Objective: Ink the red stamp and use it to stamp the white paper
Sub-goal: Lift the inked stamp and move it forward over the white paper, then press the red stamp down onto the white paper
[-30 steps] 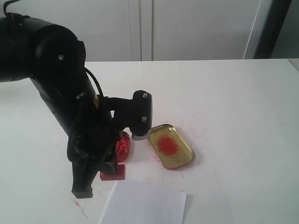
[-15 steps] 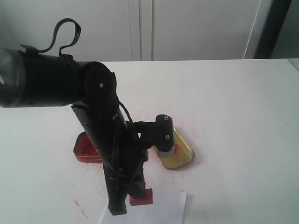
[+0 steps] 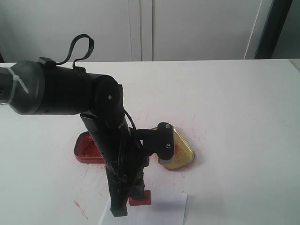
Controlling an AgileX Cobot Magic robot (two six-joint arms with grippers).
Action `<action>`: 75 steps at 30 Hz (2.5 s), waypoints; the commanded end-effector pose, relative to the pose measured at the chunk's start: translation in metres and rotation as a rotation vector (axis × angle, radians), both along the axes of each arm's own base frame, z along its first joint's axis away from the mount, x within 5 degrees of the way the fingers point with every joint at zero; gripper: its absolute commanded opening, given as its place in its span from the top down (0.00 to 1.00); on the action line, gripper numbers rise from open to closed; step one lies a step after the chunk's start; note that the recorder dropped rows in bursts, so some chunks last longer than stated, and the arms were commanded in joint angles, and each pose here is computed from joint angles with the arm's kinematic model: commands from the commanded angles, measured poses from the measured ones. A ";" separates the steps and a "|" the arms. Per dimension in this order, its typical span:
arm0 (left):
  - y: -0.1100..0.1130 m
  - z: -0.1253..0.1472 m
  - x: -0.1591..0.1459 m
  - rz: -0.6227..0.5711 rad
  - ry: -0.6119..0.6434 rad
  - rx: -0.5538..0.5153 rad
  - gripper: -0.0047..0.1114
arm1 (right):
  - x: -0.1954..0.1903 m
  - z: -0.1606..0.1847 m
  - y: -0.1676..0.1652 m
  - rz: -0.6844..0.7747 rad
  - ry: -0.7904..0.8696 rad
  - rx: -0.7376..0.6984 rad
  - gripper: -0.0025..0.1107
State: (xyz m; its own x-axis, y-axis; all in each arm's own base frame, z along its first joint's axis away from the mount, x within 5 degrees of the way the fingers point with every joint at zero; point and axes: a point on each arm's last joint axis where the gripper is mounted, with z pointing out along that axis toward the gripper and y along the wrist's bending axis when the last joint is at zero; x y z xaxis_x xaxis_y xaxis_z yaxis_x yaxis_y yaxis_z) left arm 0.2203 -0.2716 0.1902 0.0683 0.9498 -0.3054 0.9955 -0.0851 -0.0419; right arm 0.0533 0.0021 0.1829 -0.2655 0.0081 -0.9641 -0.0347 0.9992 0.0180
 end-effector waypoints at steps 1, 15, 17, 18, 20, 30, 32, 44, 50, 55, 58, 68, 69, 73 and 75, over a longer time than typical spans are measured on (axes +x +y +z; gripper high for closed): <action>0.002 -0.001 -0.003 -0.008 0.008 0.021 0.96 | 0.000 -0.001 0.000 0.000 -0.012 0.003 0.98; 0.002 -0.013 0.000 -0.027 0.006 0.061 0.96 | 0.000 -0.001 0.000 0.000 -0.012 0.003 0.98; 0.002 -0.017 0.001 -0.036 0.003 0.076 0.96 | 0.000 -0.001 0.000 0.000 -0.012 0.003 0.98; 0.002 -0.020 0.001 -0.040 0.008 0.086 0.96 | 0.000 -0.001 0.000 0.000 -0.012 0.003 0.98; 0.002 -0.027 0.002 -0.042 0.024 0.104 0.96 | 0.000 -0.001 0.000 0.000 -0.012 0.003 0.98; 0.002 -0.058 0.002 -0.051 0.098 0.181 0.96 | 0.000 -0.001 0.000 0.000 -0.012 0.003 0.98; 0.002 -0.060 0.002 -0.052 0.108 0.189 0.96 | 0.000 -0.001 0.000 0.000 -0.012 0.003 0.98; 0.002 -0.060 0.002 -0.049 0.110 0.187 0.96 | 0.000 -0.001 0.000 0.000 -0.012 0.003 0.98; 0.002 -0.054 0.001 -0.048 0.099 0.176 0.96 | 0.000 -0.001 0.000 0.000 -0.012 0.003 0.98; 0.002 -0.041 0.001 -0.047 0.073 0.149 0.96 | 0.000 -0.001 0.000 0.000 -0.012 0.003 0.98; 0.003 -0.034 0.000 -0.049 0.058 0.136 0.96 | 0.000 -0.001 0.000 0.000 -0.012 0.003 0.98; 0.006 -0.009 -0.001 -0.054 0.000 0.092 0.96 | 0.000 -0.001 0.000 -0.006 -0.011 0.023 0.98; 0.006 -0.007 -0.001 -0.053 -0.004 0.087 0.96 | 0.000 -0.001 0.000 -0.006 -0.011 0.023 0.98; 0.007 -0.002 -0.001 -0.054 -0.020 0.080 0.96 | 0.000 -0.001 0.000 -0.006 -0.011 0.023 0.98; 0.008 0.002 -0.002 -0.053 -0.031 0.071 0.96 | 0.000 -0.001 0.000 -0.006 -0.011 0.023 0.98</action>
State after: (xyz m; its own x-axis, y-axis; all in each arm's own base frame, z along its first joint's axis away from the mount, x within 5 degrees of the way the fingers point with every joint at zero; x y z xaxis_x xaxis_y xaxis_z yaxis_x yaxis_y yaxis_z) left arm 0.2230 -0.2657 0.1858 0.1301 0.9639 -0.2322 0.9906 -0.1365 -0.0118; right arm 0.0533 0.0021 0.1829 -0.2661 0.0271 -0.9636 -0.0297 0.9989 0.0363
